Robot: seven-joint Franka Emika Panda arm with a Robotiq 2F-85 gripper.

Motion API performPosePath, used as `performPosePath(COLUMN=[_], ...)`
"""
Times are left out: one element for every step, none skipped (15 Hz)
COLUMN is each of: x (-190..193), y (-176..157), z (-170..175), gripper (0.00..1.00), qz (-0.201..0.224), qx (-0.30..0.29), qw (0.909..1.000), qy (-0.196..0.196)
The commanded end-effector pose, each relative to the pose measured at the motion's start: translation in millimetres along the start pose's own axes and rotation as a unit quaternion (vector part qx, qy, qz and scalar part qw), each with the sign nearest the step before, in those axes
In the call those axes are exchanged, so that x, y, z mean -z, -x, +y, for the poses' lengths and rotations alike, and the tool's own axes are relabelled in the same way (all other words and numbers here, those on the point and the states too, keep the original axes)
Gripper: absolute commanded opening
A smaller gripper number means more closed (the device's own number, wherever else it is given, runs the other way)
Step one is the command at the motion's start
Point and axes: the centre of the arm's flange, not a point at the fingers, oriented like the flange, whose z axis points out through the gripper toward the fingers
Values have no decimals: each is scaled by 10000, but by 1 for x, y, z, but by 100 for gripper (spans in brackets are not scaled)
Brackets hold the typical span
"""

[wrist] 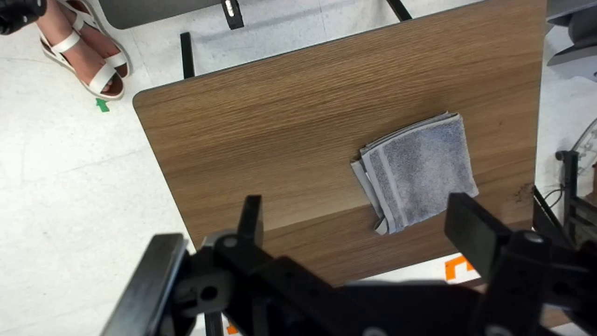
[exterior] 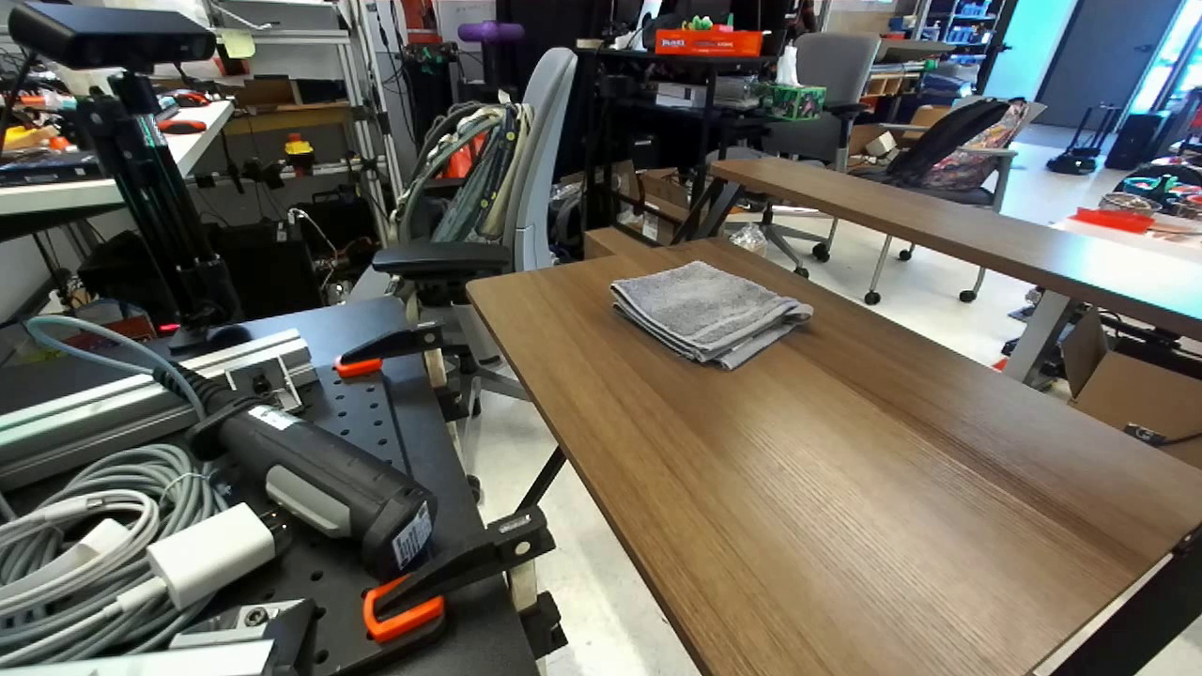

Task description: Move the grey towel to the right

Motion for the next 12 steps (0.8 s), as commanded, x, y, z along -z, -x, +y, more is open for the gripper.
performPosePath(x=[-24, -33, -47, -60, -74, -88, -102, -115, -130, -142, -157, -170], y=[-30, -36, -44, -50, -57, -63, -69, -74, -79, -82, -86, -89], z=[-21, -26, -31, -37, -42, -48, -54, -60, -67, -75, -83, -92], gripper=[100, 100, 100, 100, 100, 100, 100, 100, 100, 100, 100, 100], qz=[-329, -446, -621, -754, -893, -1035, -1187, -1320, -1456, -1568, -1696, -1778], qx=[123, 175, 238, 270, 300, 322, 358, 364, 403, 437, 475, 471], qw=[9993, 9987, 9975, 9963, 9948, 9930, 9909, 9887, 9861, 9837, 9805, 9779], qy=[136, 179, 238, 317, 389, 467, 522, 606, 696, 768, 876, 992])
